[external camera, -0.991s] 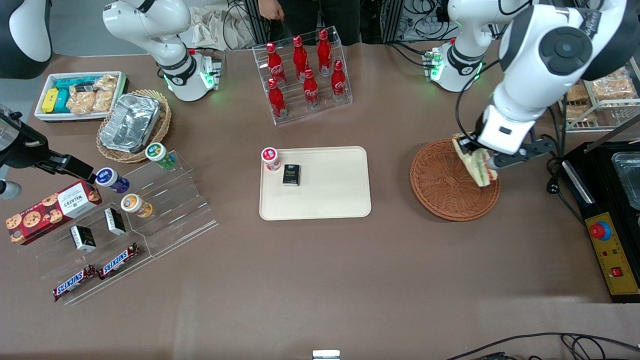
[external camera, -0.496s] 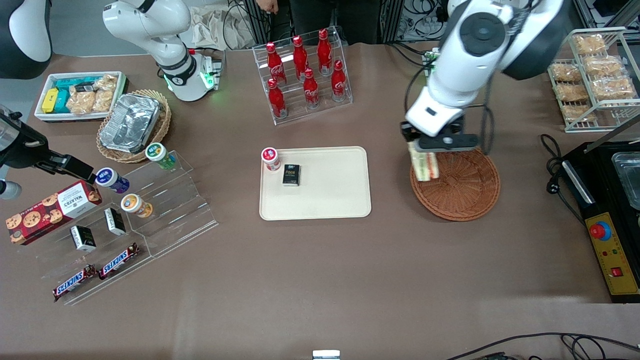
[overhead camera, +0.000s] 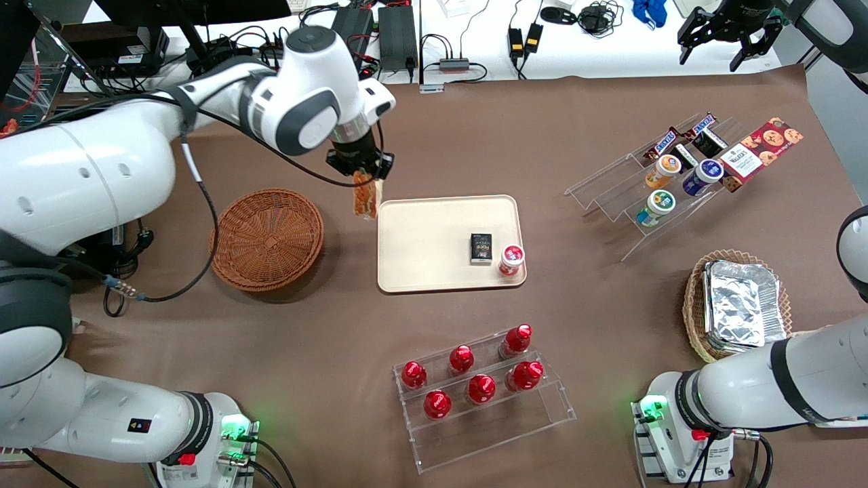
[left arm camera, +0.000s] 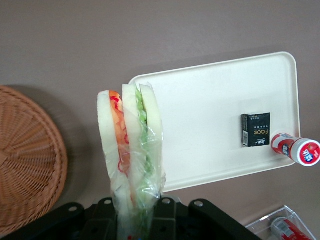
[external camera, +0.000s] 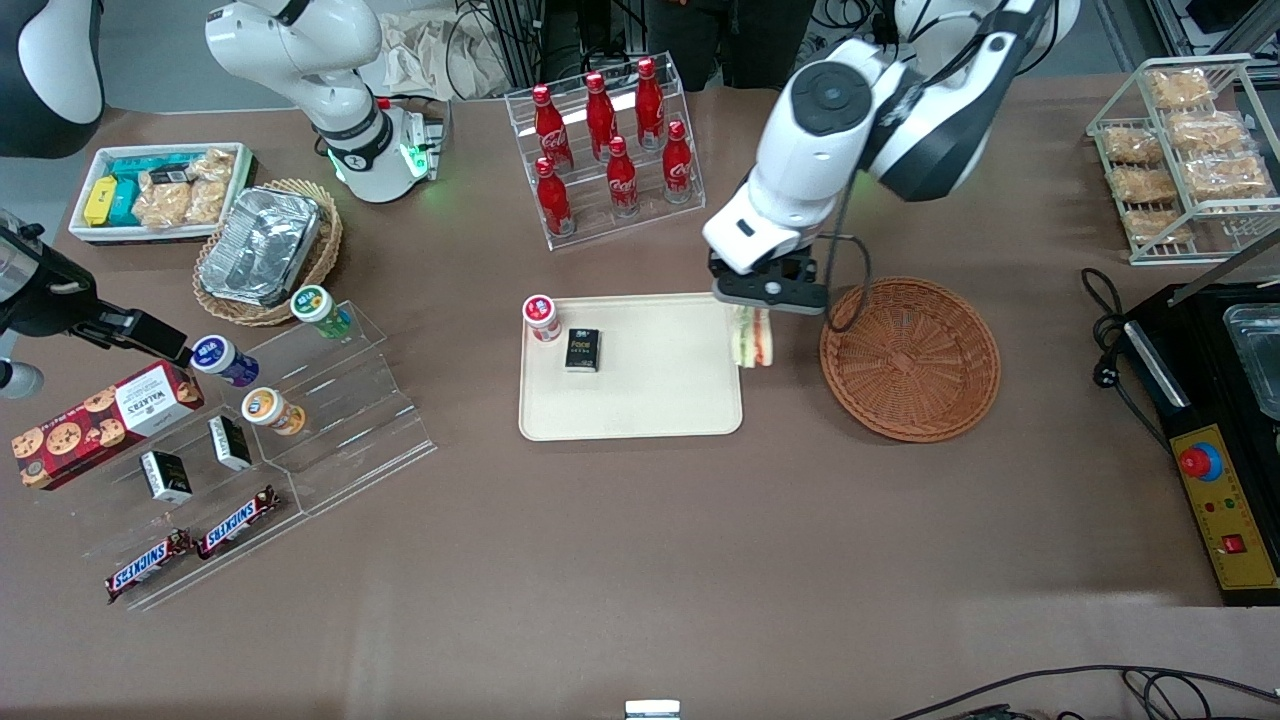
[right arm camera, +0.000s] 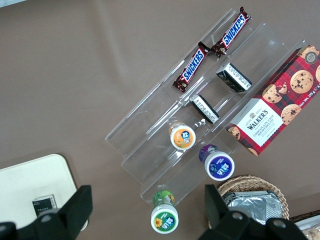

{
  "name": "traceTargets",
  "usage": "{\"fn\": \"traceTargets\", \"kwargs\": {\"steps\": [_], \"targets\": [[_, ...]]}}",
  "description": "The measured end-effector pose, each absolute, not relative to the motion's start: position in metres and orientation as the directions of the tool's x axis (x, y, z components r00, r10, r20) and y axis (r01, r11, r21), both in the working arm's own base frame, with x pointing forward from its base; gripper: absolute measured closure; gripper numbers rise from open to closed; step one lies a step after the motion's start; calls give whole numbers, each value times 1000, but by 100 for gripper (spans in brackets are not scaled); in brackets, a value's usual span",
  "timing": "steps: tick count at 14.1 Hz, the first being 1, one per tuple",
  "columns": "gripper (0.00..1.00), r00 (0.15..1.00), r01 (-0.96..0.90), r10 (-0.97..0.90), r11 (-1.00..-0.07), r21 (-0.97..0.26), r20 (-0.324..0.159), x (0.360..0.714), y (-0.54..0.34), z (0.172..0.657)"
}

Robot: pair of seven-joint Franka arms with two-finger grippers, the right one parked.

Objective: Place sandwich from basket to tray
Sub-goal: 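Lift the sandwich and carry it toward the cream tray, then lower the sandwich onto the tray beside the black item and release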

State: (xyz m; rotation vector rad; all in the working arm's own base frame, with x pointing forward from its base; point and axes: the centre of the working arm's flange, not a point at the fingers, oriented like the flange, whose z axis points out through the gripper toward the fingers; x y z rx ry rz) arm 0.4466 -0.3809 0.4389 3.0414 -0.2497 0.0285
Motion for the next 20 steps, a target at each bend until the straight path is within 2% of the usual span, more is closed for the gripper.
{"fn": "traceTargets", "kwargs": {"steps": [9, 11, 13, 19, 20], "targets": [[80, 968, -251, -250, -958, 136, 26, 428, -401, 274], [80, 970, -239, -241, -962, 134, 1, 428, -394, 248], [80, 974, -222, -226, -967, 122, -13, 429, -390, 233], [81, 990, -140, -143, -982, 129, -11, 432, -390, 223], [75, 991, -133, -136, -982, 133, -11, 433, -391, 221]]}}
